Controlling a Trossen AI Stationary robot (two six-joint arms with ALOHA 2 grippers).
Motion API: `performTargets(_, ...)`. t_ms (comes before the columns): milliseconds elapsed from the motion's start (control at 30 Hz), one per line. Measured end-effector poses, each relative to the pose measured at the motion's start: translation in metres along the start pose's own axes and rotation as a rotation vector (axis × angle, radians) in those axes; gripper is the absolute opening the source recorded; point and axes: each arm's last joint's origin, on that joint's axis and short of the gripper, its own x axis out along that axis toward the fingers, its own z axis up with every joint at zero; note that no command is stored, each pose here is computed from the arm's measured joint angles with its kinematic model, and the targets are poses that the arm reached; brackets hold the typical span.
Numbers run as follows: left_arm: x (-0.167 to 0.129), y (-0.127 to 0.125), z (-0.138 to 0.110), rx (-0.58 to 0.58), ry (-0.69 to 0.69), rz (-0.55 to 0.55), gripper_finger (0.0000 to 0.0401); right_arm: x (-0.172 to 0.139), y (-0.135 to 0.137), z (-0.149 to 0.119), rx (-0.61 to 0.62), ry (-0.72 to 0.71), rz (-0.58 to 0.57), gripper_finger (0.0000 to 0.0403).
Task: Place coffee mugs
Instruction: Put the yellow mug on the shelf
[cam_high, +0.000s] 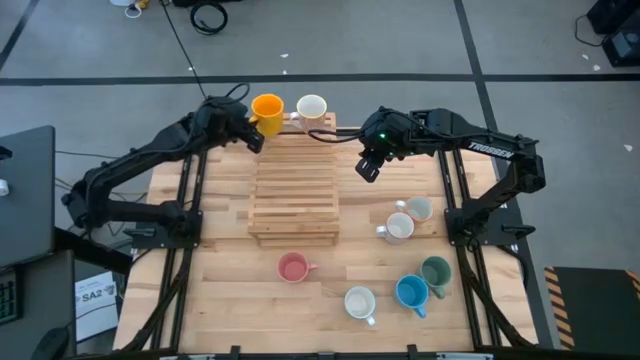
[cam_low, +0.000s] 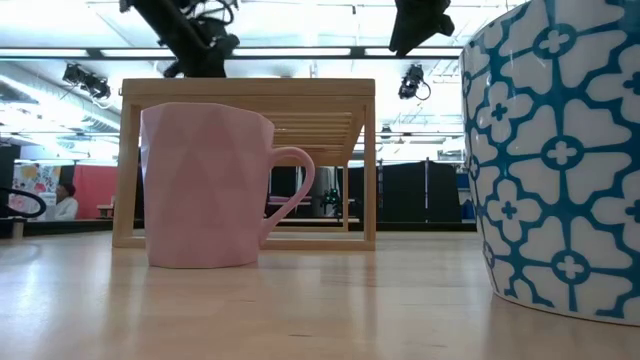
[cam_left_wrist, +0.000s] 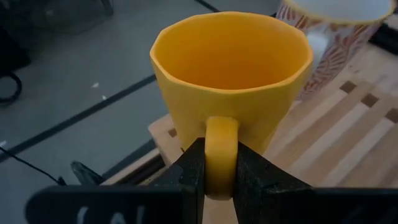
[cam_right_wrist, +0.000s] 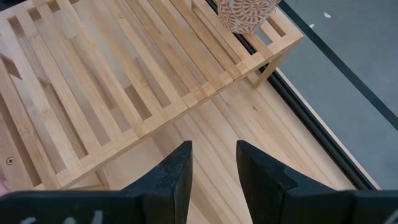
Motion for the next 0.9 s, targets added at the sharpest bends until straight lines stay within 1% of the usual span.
performTargets(200,0.019,-0.006,0.000,0.012,0.008,-0.019,0.0058,0.000,0.000,0.000,0.000,0.000,0.000,0.0130)
performTargets(367,0.026,-0.008,0.001,0.023,0.005,-0.030,0.0059,0.000,0.000,0.000,0.000,0.000,0.000,0.0130)
performTargets(567,0.026,-0.007,0.000,0.034,0.016,-0.024,0.0059,0.000,0.000,0.000,0.000,0.001,0.002,0.0130)
performTargets(767,0.026,-0.006,0.000,0.113,0.018,-0.021,0.0060,0.000,0.000,0.000,0.000,0.001,0.002,0.0130)
performTargets(900,0.026,-0.006,0.000,0.121,0.019,-0.021,0.0060,0.000,0.000,0.000,0.000,0.001,0.002,0.0130)
